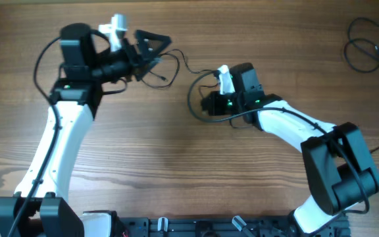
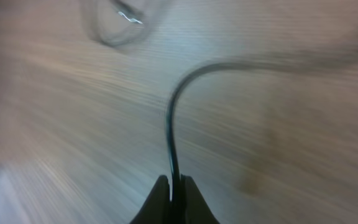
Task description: Untangle cables
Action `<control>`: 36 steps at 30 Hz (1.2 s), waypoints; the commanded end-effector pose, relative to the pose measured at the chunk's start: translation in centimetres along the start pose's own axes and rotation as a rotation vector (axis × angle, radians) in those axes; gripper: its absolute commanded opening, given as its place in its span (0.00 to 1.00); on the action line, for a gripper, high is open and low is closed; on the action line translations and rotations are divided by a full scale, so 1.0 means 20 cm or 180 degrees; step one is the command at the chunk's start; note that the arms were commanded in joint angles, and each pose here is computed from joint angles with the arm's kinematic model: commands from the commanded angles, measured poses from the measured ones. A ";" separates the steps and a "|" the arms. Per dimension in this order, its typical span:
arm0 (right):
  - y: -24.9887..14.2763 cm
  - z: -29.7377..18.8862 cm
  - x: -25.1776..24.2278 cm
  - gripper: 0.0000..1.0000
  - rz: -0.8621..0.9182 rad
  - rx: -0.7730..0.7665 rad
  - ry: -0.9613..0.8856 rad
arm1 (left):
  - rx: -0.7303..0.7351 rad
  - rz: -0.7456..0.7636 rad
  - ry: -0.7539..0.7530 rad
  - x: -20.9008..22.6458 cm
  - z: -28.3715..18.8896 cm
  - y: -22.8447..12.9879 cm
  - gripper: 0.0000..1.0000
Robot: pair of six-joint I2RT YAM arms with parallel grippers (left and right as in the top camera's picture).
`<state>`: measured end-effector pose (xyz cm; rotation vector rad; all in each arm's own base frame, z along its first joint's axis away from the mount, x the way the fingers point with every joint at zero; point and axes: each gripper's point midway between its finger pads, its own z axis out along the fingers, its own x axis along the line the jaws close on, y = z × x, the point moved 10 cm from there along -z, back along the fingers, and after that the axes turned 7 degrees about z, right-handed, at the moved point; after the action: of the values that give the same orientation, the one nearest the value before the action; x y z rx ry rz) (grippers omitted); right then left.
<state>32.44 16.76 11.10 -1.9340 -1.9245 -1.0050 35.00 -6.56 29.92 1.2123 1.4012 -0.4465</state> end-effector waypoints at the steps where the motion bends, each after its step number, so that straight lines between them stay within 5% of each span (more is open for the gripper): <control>1: 0.06 -0.28 -0.14 0.04 0.0185 -0.0311 -0.0803 | -0.0307 -0.0044 0.0210 0.09 -0.18 0.09 1.00; 7: -0.02 -1.06 -0.23 0.04 0.0384 -0.1240 -0.2001 | -0.0476 -0.0603 0.0741 0.24 -0.29 0.07 1.00; 12: -0.20 -1.49 -0.07 0.04 -0.0358 -0.2087 -0.1854 | -0.0596 -0.0364 0.1203 0.21 -0.23 0.03 0.99; 17: -0.17 -1.40 -0.06 0.04 -0.0354 -0.1800 -0.1368 | -0.1050 -0.0187 0.2334 0.17 -0.22 -0.05 1.00; 21: -0.05 -1.14 -0.27 0.05 0.0455 -0.1164 -0.1391 | -0.0938 -0.0237 0.2475 0.18 -0.21 -0.09 1.00; 27: 0.09 -0.76 -0.41 0.11 0.0460 -0.0582 -0.1418 | -0.0838 -0.0318 0.2557 0.19 -0.22 -0.12 1.00; 29: 0.14 -0.72 -0.42 0.17 0.0362 -0.0752 -0.1453 | -0.0810 -0.0340 0.2579 0.20 -0.22 -0.13 1.00; 31: 0.21 -0.73 -0.41 0.54 0.0006 -0.0967 -0.1458 | -0.0781 -0.0364 0.2604 0.20 -0.22 -0.14 1.00; 32: 0.23 -0.74 -0.40 0.82 -0.0154 -0.1025 -0.1459 | -0.0781 -0.0364 0.2604 0.20 -0.22 -0.14 1.00; 34: 0.25 -0.74 -0.40 0.99 -0.0348 -0.1071 -0.1472 | -0.0782 -0.0363 0.2603 0.20 -0.22 -0.14 1.00; 36: 0.26 -0.74 -0.39 1.00 -0.0527 -0.1076 -0.1441 | -0.0781 -0.0364 0.2604 0.20 -0.22 -0.14 1.00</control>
<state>33.11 0.93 18.32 -2.4749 -2.1716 -1.0395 31.41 -2.32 25.89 1.1418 2.1692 0.1505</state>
